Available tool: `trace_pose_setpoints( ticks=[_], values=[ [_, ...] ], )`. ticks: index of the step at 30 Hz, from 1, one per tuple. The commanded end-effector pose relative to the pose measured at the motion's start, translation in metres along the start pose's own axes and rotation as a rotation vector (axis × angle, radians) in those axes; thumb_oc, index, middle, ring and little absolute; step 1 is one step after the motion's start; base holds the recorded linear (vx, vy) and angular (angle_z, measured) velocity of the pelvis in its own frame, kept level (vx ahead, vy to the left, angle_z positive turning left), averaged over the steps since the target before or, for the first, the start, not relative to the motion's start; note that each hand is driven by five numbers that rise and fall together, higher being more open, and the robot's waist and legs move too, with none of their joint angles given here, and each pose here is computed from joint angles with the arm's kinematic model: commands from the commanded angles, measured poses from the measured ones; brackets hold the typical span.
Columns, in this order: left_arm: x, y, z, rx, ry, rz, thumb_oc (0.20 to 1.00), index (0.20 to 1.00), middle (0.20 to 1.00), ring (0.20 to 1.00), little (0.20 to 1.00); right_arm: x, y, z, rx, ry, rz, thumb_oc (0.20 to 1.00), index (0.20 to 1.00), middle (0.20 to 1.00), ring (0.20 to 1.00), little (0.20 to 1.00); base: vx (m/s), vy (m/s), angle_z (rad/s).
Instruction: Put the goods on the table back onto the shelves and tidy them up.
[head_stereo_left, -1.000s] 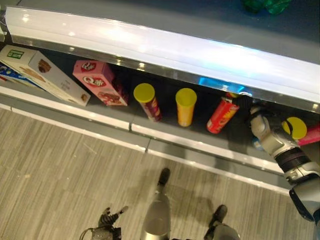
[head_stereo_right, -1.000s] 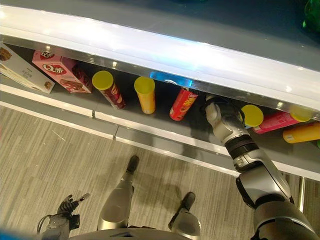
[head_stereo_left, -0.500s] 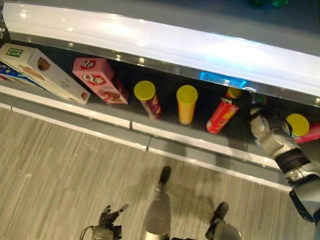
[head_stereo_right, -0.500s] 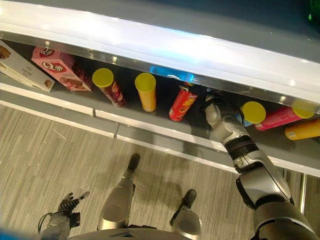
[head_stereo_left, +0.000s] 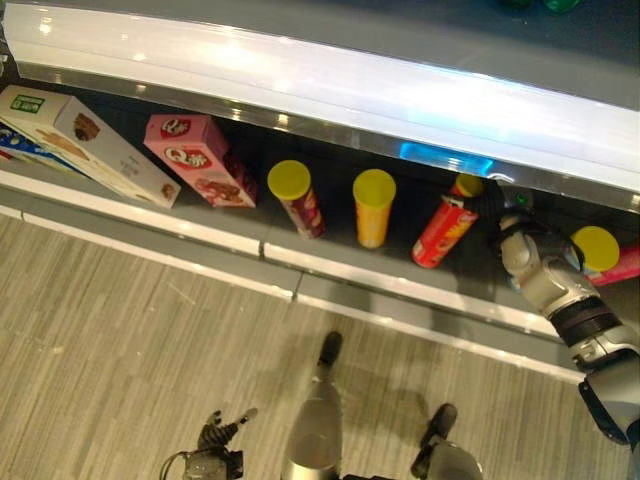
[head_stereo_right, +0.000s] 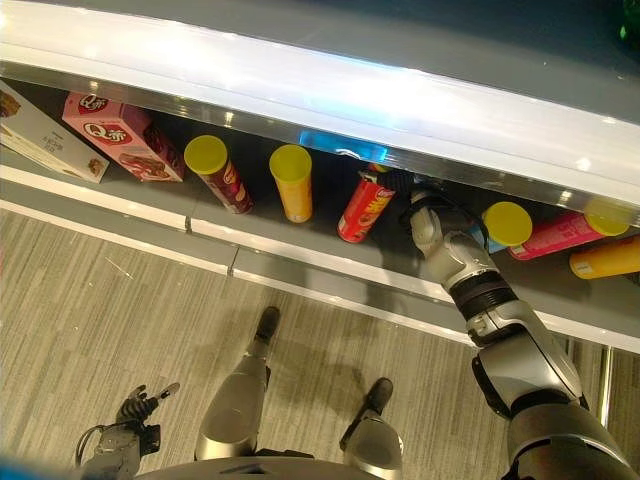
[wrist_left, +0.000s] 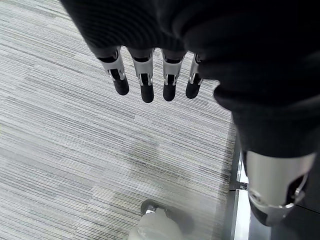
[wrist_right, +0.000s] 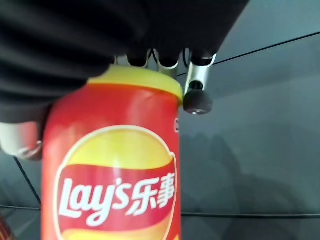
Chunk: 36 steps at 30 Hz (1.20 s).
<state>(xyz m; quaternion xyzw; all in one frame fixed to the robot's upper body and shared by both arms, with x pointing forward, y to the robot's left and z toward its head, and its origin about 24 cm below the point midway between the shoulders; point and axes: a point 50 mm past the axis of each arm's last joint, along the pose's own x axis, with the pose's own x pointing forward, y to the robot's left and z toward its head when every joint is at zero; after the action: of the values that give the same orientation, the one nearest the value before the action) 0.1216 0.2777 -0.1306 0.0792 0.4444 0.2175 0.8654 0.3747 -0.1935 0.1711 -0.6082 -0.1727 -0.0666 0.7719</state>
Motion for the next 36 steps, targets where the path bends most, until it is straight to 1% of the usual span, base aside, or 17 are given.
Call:
trace_pose_setpoints(
  ticks=[1, 9, 12, 36],
  values=[
    [0.0004, 0.0189, -0.0083, 0.067, 0.030, 0.052, 1.000, 1.000, 1.000, 1.000, 1.000, 0.0114, -0.0273, 0.0024, -0.059, -0.056, -0.110, 0.200, 0.200, 0.200, 0.200, 0.200, 0.00, 0.000, 0.00],
    [0.0005, 0.0146, -0.0080, 0.076, 0.032, 0.037, 1.000, 1.000, 1.000, 1.000, 1.000, 0.0113, -0.0290, 0.0005, -0.068, -0.055, -0.111, 0.200, 0.200, 0.200, 0.200, 0.200, 0.00, 0.000, 0.00],
    [0.0003, 0.0115, -0.0037, 0.074, 0.006, 0.032, 1.000, 1.000, 1.000, 1.000, 1.000, 0.0109, -0.0272, -0.0004, -0.082, -0.055, -0.101, 0.200, 0.200, 0.200, 0.200, 0.200, 0.00, 0.000, 0.00],
    [-0.0003, 0.0109, -0.0018, 0.064, -0.011, 0.029, 1.000, 1.000, 1.000, 1.000, 1.000, 0.0144, -0.0263, -0.0027, -0.106, -0.039, -0.095, 0.200, 0.200, 0.200, 0.200, 0.200, 0.00, 0.000, 0.00]
  ],
)
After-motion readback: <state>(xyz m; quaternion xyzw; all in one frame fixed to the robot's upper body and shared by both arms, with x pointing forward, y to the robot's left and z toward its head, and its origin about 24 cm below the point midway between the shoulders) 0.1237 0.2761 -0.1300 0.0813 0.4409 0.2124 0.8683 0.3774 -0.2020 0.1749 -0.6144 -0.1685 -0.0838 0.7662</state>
